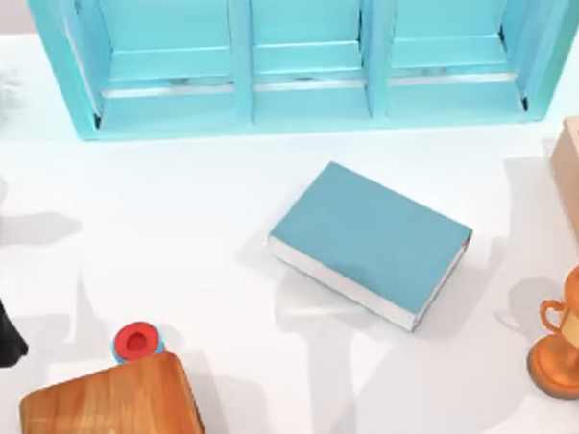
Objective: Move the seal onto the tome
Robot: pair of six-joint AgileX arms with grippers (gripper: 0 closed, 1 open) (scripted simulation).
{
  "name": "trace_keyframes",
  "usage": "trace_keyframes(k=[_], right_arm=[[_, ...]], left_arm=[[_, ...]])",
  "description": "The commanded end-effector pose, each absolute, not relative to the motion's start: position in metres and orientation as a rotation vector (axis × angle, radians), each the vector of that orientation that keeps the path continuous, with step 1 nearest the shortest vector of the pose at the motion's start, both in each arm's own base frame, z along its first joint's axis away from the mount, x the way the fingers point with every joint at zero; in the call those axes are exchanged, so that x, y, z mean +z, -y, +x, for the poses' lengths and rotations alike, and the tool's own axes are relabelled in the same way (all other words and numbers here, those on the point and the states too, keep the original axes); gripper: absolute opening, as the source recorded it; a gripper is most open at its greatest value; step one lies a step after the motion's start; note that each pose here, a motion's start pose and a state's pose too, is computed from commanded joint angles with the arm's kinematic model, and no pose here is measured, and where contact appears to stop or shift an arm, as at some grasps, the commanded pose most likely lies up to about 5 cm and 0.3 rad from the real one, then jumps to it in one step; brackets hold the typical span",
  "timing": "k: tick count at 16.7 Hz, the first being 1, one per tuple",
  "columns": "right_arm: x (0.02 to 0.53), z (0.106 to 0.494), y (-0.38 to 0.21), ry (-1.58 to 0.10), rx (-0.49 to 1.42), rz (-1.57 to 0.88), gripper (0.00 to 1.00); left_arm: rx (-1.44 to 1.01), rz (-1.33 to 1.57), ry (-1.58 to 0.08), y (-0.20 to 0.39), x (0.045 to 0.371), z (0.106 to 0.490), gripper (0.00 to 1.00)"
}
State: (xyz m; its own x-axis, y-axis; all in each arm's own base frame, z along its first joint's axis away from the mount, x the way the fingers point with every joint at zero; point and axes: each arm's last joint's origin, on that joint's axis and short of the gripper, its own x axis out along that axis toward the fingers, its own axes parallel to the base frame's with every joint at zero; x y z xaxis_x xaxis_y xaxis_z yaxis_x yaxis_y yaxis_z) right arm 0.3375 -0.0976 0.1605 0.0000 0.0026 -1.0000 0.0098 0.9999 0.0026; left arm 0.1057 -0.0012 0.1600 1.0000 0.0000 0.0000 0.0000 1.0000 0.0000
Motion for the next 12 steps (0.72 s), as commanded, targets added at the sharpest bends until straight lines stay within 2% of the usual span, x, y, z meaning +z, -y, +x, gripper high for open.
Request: trace_keyframes(k=[5,9,12], right_arm=[[0.172,0.343,0.087,-1.566,-0.008,0.009,0.0],[0.222,0.359,0.038,-1.566,-0.003,0.009,0.0],[0.267,0.354,-0.01,-1.594,-0.003,0.01,0.0]], left_arm=[[0.0,0.0,0.0,0.001,0.16,0.106,1.0],[0.0,0.0,0.0,0.001,0.16,0.106,1.0],[0.0,0.0,0.0,0.001,0.16,0.106,1.0]])
